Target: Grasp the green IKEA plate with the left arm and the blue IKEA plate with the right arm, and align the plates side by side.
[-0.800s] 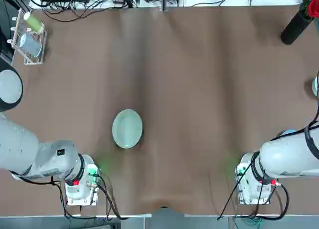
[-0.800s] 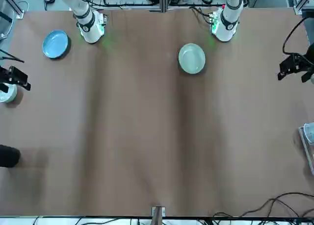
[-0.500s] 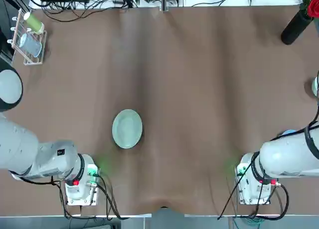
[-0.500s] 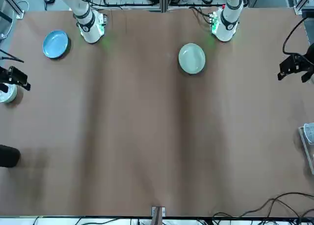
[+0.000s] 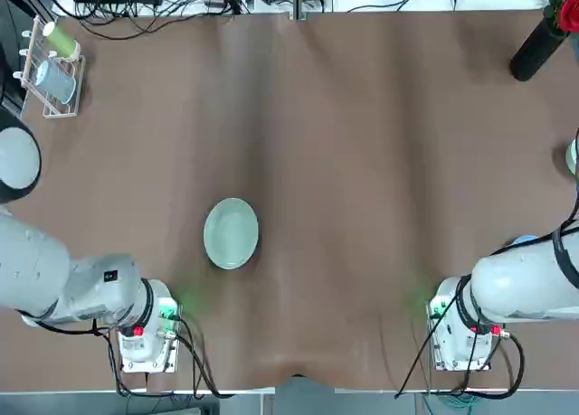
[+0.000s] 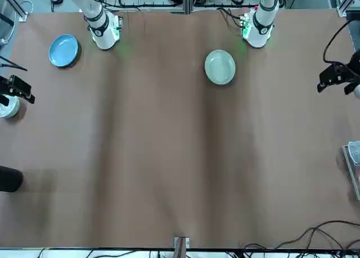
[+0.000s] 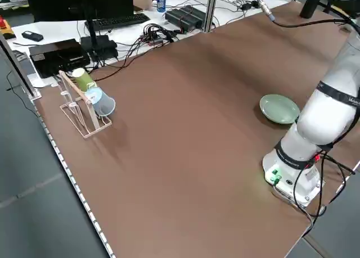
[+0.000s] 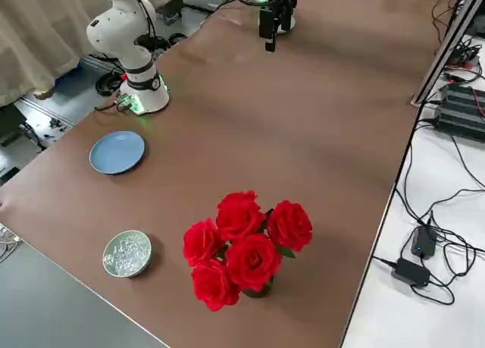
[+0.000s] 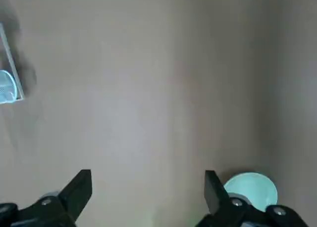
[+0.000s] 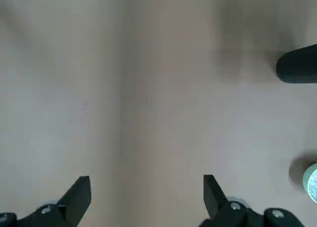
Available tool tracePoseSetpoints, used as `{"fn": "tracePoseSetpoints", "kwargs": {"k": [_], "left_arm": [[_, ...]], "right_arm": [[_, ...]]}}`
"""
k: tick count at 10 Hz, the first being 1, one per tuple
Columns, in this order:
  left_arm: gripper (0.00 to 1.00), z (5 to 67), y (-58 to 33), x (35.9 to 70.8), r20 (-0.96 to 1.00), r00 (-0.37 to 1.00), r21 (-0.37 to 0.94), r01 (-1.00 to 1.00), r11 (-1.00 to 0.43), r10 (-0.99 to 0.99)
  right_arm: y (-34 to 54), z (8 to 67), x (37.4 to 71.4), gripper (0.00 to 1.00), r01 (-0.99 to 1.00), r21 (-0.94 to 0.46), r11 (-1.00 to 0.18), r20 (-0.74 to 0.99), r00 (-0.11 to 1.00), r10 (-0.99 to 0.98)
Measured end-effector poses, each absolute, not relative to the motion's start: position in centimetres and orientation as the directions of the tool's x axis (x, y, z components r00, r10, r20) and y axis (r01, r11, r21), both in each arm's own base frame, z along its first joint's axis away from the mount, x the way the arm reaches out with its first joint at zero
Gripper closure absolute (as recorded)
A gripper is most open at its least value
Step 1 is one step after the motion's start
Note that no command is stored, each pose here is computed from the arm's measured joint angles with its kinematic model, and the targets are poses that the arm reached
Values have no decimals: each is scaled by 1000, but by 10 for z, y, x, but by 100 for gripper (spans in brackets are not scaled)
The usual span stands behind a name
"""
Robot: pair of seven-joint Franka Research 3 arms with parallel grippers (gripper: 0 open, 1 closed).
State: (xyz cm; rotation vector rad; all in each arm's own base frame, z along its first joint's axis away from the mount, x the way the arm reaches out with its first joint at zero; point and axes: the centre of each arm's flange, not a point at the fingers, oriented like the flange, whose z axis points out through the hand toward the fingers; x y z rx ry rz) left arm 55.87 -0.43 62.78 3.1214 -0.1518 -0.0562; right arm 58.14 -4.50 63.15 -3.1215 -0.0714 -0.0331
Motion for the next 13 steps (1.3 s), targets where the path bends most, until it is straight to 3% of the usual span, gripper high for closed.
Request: {"fn": "tracePoseSetpoints", "kwargs": {"k": [2,4,7,9,13], "left_arm": [[0,603,-17,529,-42,994,35,-100,-994,-101],[0,565,-27,478,-48,994,35,-96,-995,-98],[0,505,-70,426,-120,980,45,-153,-987,-158],[0,465,-110,410,-160,965,32,-204,-978,-206],[0,399,-185,385,-190,952,-24,-250,-968,-241]], "right_arm": [[-47,631,581,0,41,-19,-999,18,999,41],[-52,629,581,0,32,-19,-999,13,999,31],[-96,586,574,0,-50,-27,-998,-53,997,-48],[-149,560,545,0,-157,-55,-986,-96,984,-151],[-237,481,453,0,-386,-143,-911,-198,913,-355]]}}
